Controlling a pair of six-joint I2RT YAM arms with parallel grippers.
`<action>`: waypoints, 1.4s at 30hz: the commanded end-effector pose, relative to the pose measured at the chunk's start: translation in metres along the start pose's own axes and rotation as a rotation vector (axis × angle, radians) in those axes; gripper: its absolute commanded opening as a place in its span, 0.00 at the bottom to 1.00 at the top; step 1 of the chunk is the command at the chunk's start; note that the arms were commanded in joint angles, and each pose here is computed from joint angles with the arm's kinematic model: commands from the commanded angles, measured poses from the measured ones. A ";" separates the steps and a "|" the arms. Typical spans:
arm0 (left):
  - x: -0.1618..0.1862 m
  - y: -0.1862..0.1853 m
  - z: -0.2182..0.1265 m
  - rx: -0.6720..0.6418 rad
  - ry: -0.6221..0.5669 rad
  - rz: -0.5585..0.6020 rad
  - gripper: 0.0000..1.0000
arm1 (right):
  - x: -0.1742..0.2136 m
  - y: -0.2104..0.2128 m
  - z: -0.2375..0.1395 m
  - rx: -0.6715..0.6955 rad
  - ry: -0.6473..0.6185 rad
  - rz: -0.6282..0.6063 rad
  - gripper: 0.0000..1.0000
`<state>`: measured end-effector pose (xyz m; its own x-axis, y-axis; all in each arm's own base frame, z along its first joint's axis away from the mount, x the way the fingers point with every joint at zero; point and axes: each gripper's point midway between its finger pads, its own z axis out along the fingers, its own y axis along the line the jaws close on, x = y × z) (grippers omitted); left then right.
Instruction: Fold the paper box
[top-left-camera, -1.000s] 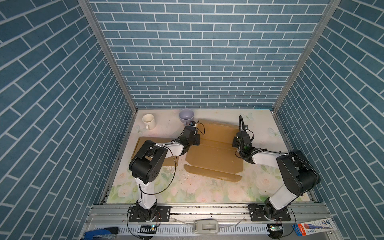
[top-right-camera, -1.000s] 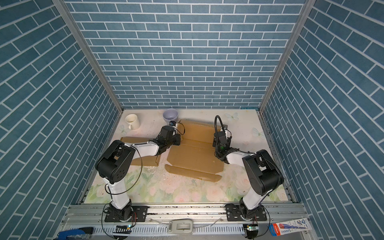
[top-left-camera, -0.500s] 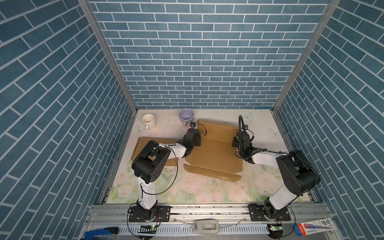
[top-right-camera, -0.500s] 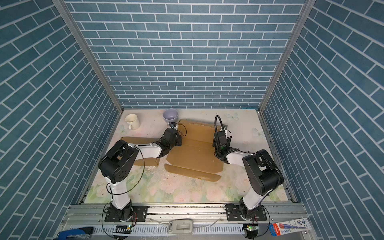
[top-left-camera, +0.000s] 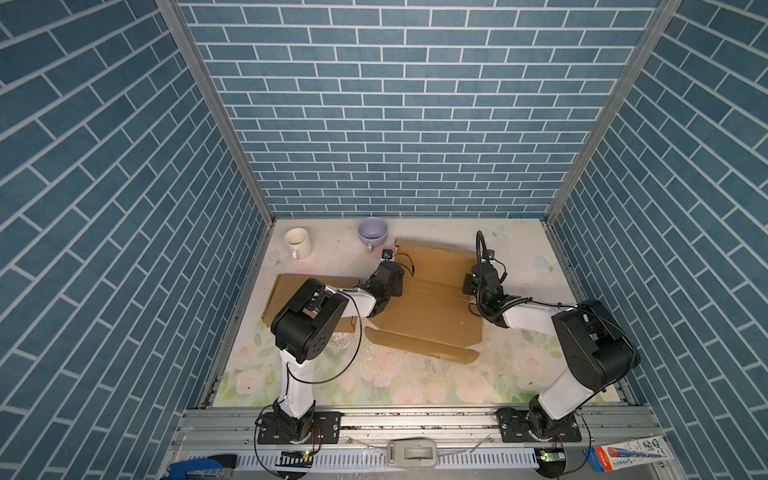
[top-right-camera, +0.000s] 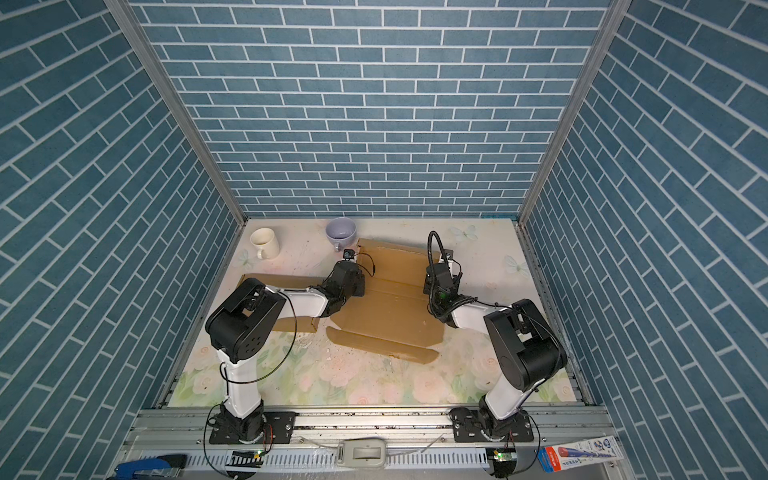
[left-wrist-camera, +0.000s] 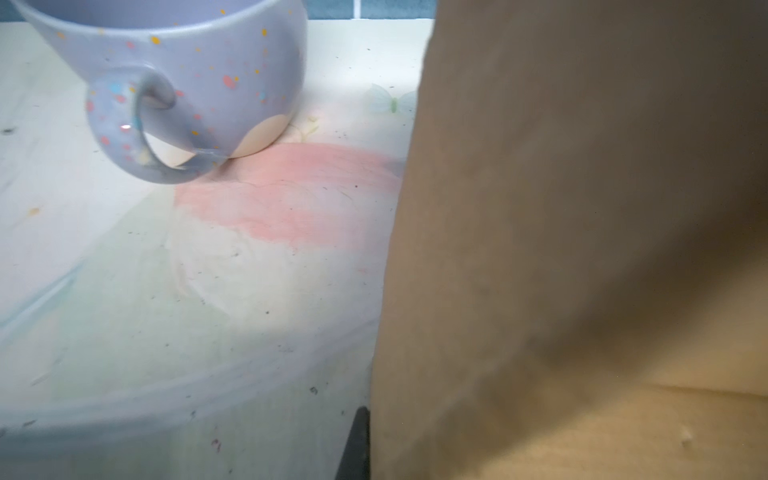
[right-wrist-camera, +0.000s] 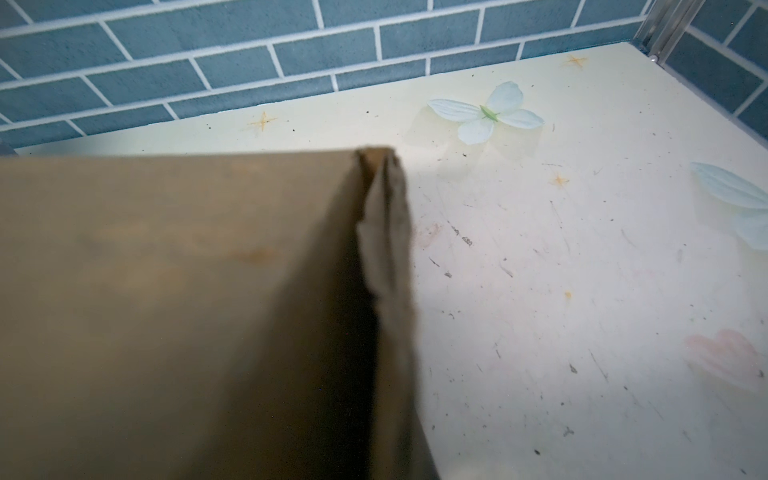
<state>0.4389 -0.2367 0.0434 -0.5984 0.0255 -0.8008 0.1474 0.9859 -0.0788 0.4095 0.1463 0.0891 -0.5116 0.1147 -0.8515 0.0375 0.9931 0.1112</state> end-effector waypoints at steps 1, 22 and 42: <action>0.024 0.009 0.003 -0.111 0.042 0.072 0.00 | 0.021 0.010 -0.004 -0.030 0.073 0.004 0.00; 0.020 -0.002 -0.005 -0.126 0.056 0.021 0.16 | 0.027 0.010 -0.003 -0.021 0.067 -0.016 0.00; -0.050 -0.015 -0.061 0.026 -0.067 0.027 0.58 | 0.028 0.009 0.002 -0.012 0.060 -0.076 0.00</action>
<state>0.4239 -0.2450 0.1106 -0.5476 0.0128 -0.8367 0.1494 0.9853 -0.0826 0.4069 0.1551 0.0893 -0.5031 0.0968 -0.8588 0.0243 0.9949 0.0979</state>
